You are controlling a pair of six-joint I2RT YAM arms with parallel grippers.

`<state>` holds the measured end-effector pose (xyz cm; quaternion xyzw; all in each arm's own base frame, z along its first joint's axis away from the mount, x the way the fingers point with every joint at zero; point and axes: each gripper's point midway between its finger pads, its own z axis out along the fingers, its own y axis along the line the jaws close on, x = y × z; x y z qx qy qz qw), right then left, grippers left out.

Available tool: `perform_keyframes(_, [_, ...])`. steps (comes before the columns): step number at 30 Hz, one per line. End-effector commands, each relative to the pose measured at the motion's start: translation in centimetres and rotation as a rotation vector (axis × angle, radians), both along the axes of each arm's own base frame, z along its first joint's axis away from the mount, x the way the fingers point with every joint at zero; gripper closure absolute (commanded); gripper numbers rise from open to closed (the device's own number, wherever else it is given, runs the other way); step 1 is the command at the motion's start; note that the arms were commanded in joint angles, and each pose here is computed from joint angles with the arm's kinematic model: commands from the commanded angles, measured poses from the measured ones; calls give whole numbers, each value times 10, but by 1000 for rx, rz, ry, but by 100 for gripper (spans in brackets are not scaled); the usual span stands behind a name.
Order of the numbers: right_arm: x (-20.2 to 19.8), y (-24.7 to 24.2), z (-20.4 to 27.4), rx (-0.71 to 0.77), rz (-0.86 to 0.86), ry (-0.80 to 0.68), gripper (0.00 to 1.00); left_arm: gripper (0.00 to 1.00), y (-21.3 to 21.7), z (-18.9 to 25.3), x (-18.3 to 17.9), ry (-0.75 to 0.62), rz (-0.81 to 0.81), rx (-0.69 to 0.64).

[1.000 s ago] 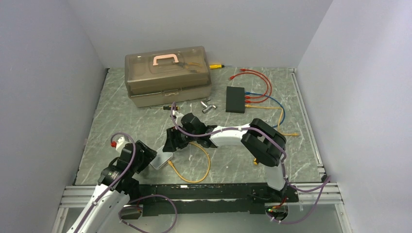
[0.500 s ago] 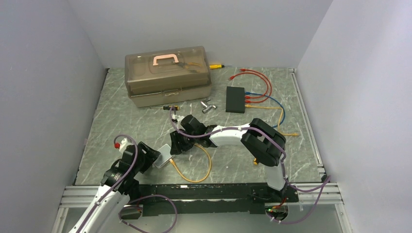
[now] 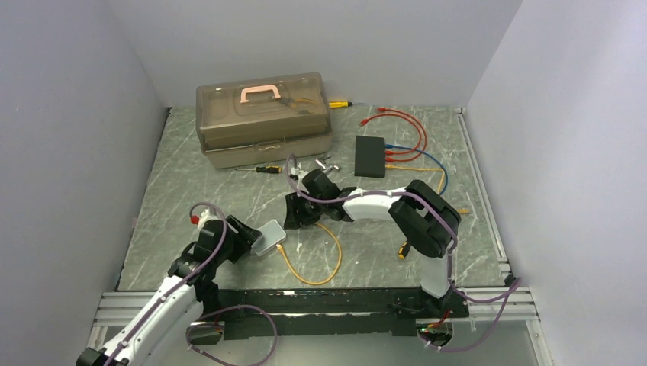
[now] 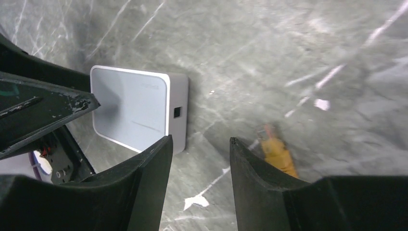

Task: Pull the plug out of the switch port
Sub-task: Move the switch port to the switch port.

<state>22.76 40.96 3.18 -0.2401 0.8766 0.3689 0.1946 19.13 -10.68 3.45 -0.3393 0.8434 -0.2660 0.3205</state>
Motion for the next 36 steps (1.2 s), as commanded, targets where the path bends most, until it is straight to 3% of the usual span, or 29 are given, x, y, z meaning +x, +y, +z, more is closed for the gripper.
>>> perform_keyframes(1, [13, -8, 23, 31, -34, -58, 50, 33, -9, 6, 7, -35, -37, -15])
perform_keyframes(28, [-7, -100, 63, 11, -206, -275, 39, 32, -104, 21, 49, -21, -312, 52])
perform_keyframes(36, [-8, -108, 67, 18, -222, -284, 36, 28, -78, 45, 47, -88, -238, 127])
